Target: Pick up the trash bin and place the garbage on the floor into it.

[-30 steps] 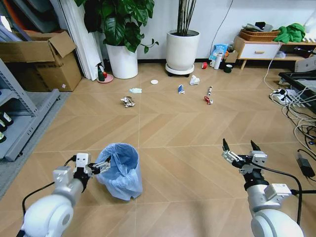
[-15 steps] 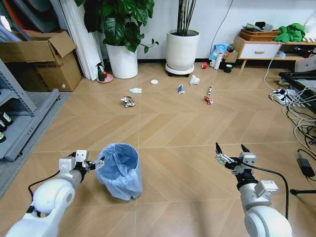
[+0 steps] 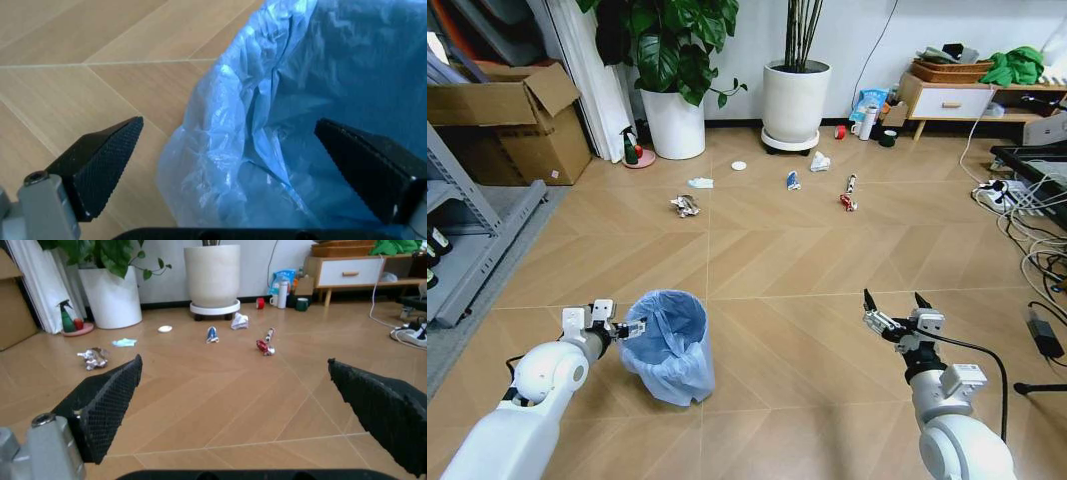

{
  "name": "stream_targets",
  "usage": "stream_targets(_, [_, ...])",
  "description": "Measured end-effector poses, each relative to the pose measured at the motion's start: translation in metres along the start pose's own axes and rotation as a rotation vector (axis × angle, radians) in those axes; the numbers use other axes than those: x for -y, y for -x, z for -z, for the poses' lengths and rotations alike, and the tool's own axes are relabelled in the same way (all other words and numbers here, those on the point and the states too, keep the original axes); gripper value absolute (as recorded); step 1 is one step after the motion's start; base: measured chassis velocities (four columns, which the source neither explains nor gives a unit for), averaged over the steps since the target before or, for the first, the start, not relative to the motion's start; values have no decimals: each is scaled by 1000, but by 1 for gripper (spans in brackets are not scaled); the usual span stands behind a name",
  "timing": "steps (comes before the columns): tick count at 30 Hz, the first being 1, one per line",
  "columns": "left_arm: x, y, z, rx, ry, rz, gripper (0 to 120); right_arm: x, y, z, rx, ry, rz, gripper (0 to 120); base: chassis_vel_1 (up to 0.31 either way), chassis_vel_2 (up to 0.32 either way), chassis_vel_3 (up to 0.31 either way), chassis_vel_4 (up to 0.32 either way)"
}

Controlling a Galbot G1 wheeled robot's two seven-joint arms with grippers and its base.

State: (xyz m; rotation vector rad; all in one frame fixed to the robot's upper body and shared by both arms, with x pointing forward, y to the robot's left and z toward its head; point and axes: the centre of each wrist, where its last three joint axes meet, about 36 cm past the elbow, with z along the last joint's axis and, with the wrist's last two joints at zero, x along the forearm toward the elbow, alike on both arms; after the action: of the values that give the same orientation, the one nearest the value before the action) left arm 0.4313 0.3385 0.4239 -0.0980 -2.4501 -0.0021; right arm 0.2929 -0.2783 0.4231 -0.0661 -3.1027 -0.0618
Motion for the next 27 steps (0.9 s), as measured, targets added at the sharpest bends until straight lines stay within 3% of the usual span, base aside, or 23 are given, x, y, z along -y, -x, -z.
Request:
stream_targets(10, [-7, 31, -2, -55, -25, 4, 100, -6, -1, -8, 4, 11, 1, 100, 0, 0, 0, 0])
stream_targets(18, [-8, 40, -6, -77, -24, 7, 99, -6, -1, -9, 11, 8, -3, 100, 0, 0, 0, 0])
stream_targets(22, [-9, 41, -5, -78, -6, 2, 89, -7, -1, -10, 10, 9, -5, 100, 0, 0, 0, 0])
stream_targets(27, [-11, 41, -5, -78, 1, -14, 66, -8, -2, -10, 9, 12, -7, 100, 0, 0, 0, 0])
